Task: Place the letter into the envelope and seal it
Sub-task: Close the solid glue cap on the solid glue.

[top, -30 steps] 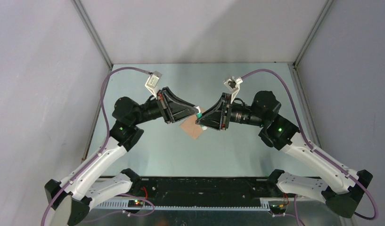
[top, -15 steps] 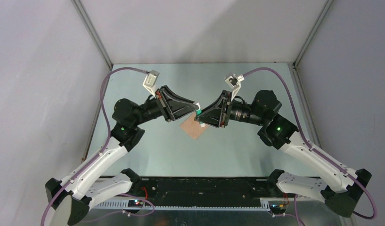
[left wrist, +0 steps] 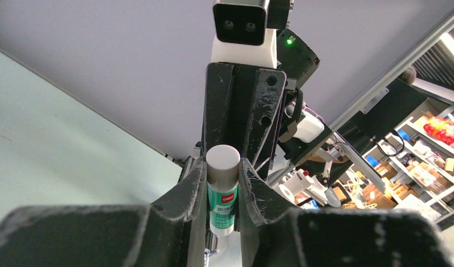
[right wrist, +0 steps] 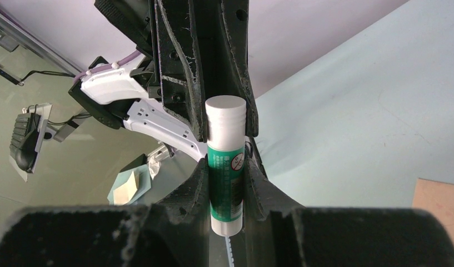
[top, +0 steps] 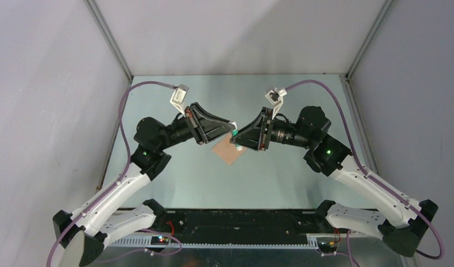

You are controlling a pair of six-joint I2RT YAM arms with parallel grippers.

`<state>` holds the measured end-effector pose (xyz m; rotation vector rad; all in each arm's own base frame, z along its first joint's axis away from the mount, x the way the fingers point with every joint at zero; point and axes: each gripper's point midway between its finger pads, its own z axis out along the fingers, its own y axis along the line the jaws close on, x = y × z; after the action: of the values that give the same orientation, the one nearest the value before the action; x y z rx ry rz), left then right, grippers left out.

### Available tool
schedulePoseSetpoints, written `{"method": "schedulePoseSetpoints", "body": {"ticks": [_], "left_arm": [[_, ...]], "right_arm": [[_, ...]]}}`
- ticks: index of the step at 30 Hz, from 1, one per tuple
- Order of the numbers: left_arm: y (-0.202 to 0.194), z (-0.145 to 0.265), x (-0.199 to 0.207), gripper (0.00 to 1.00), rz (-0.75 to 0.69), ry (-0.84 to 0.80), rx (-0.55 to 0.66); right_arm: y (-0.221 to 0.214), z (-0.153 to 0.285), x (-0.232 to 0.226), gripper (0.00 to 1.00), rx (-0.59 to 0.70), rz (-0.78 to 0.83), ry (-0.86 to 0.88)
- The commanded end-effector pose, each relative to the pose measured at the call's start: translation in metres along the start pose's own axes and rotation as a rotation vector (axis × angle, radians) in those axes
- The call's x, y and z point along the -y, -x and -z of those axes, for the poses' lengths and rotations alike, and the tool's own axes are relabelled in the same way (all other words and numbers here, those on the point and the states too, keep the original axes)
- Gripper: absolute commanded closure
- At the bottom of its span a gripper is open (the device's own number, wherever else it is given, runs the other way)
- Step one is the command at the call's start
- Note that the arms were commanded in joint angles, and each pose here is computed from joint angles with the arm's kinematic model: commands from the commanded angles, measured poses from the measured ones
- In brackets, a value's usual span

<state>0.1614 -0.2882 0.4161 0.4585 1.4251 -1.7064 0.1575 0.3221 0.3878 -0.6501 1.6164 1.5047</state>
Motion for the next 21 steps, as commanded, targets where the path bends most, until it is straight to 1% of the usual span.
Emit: {"method": "schedulePoseSetpoints", "body": {"ticks": [1,6,9,13,21], "left_arm": [[-0.076,0.016,0.004,1.0,0.14,-0.053,-0.279],[-0.085,0.022,0.013,1.0,0.125,-0.094,-0.306],[-0.092,0.025,0.01,1.0,0.092,-0.092,-0.338],[-0.099,0.025,0.004,1.0,0.11,-0.082,-0.375],[-0.11,0.024,-0.007,1.0,0.161,-0.074,-0.379]], "right_arm": [[0.068,0.0,-0.006,1.0,0.253,0.119,-0.028],[0.071,-0.005,-0.002,1.0,0.265,0.096,-0.032],[0.075,-0.006,-0.006,1.0,0.28,0.094,-0.008],[0.082,-0.004,-0.011,1.0,0.309,0.103,0.005],[0.094,0.001,-0.02,1.0,0.352,0.149,0.02]]}}
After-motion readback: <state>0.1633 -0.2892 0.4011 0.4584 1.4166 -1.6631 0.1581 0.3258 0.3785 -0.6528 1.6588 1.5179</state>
